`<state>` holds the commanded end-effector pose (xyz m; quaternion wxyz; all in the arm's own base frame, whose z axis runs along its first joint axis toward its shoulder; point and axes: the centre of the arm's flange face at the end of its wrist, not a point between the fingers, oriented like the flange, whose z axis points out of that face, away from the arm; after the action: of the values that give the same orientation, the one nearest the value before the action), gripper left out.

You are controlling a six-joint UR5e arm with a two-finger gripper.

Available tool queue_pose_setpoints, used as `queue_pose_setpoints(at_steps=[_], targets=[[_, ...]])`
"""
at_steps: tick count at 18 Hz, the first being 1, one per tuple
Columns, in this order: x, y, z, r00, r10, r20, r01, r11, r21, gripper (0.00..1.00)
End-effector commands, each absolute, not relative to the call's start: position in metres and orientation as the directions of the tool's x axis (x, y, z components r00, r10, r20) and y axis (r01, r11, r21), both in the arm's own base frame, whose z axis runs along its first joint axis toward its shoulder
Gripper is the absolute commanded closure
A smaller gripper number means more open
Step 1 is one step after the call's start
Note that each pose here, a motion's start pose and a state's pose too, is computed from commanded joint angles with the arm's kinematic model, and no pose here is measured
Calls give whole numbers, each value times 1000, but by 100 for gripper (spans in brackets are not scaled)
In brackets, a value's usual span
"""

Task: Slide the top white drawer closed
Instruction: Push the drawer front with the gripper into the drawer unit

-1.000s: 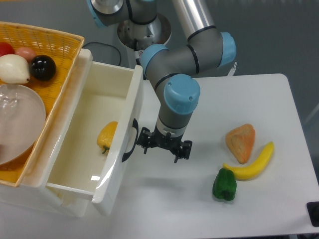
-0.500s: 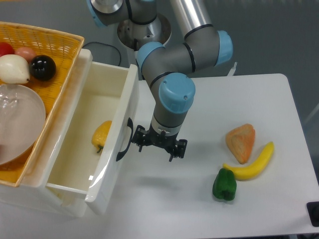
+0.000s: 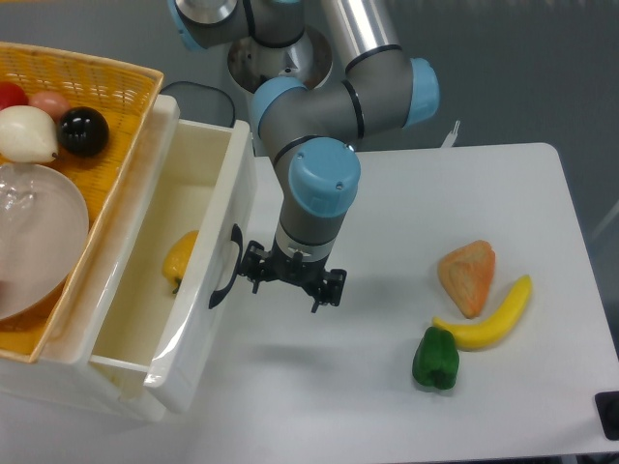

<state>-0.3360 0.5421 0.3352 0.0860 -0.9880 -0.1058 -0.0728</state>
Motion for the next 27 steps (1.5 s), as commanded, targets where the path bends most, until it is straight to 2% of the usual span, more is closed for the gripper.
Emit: queue_pose_setpoints(at_steps=[12, 27], targets=[[-335, 544, 344, 969, 194, 154, 219, -962, -164, 0], [-344, 544, 314, 964, 202, 175, 226, -966, -127, 0]])
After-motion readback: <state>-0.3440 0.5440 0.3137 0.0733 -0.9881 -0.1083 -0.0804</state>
